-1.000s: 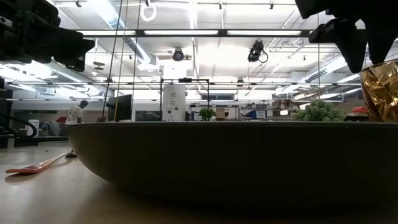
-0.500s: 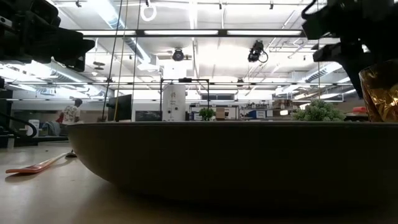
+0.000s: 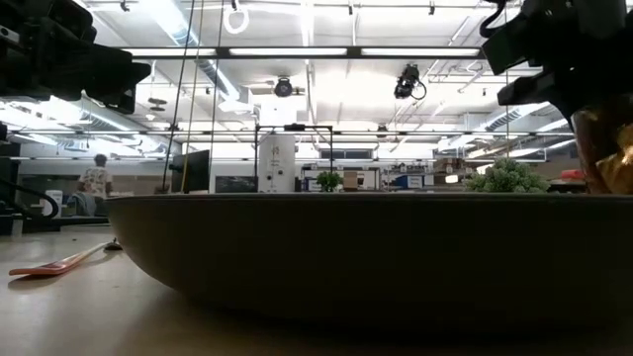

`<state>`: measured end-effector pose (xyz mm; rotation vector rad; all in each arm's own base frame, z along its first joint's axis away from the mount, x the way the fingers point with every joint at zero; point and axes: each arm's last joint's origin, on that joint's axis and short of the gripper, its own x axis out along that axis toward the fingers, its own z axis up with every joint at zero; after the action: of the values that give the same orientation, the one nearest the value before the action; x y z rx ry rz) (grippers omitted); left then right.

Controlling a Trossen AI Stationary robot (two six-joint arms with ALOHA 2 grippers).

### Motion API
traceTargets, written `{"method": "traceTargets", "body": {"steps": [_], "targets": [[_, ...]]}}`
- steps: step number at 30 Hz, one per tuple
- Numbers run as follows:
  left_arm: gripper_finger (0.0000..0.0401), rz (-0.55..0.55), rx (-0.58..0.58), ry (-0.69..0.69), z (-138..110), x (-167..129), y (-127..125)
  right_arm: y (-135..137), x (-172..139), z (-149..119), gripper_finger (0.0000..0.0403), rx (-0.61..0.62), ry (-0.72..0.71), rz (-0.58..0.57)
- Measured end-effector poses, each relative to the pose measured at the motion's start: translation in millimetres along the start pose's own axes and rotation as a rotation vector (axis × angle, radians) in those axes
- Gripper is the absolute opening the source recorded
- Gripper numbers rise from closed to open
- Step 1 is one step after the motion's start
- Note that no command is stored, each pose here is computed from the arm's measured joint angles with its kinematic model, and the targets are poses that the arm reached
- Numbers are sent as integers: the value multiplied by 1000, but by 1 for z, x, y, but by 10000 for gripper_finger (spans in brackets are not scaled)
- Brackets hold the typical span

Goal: Pick and place plate/cup/fork/spoon on tray
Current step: Put the brown cup on the top right of the black serving tray

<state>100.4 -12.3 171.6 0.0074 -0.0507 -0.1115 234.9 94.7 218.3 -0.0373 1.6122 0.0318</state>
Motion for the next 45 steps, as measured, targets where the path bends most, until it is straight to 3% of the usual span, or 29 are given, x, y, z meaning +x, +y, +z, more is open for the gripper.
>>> {"method": "traceTargets", "body": {"steps": [7, 16, 22, 27, 37, 45], "targets": [[142, 0, 0, 0, 0, 0, 0, -17, -12, -3, 19, 6, -45, 28], [142, 0, 0, 0, 0, 0, 0, -75, -47, 4, 11, 118, -81, 8], [142, 0, 0, 0, 0, 0, 0, -139, -71, 7, 13, 133, -180, -30], [142, 0, 0, 0, 0, 0, 0, -208, -72, -9, 13, 269, -239, -85], [142, 0, 0, -1, 0, 0, 0, -323, -59, -28, 12, 475, -203, -69], [142, 0, 0, 0, 0, 0, 0, -382, -35, -28, 13, 541, -124, -4]]}}
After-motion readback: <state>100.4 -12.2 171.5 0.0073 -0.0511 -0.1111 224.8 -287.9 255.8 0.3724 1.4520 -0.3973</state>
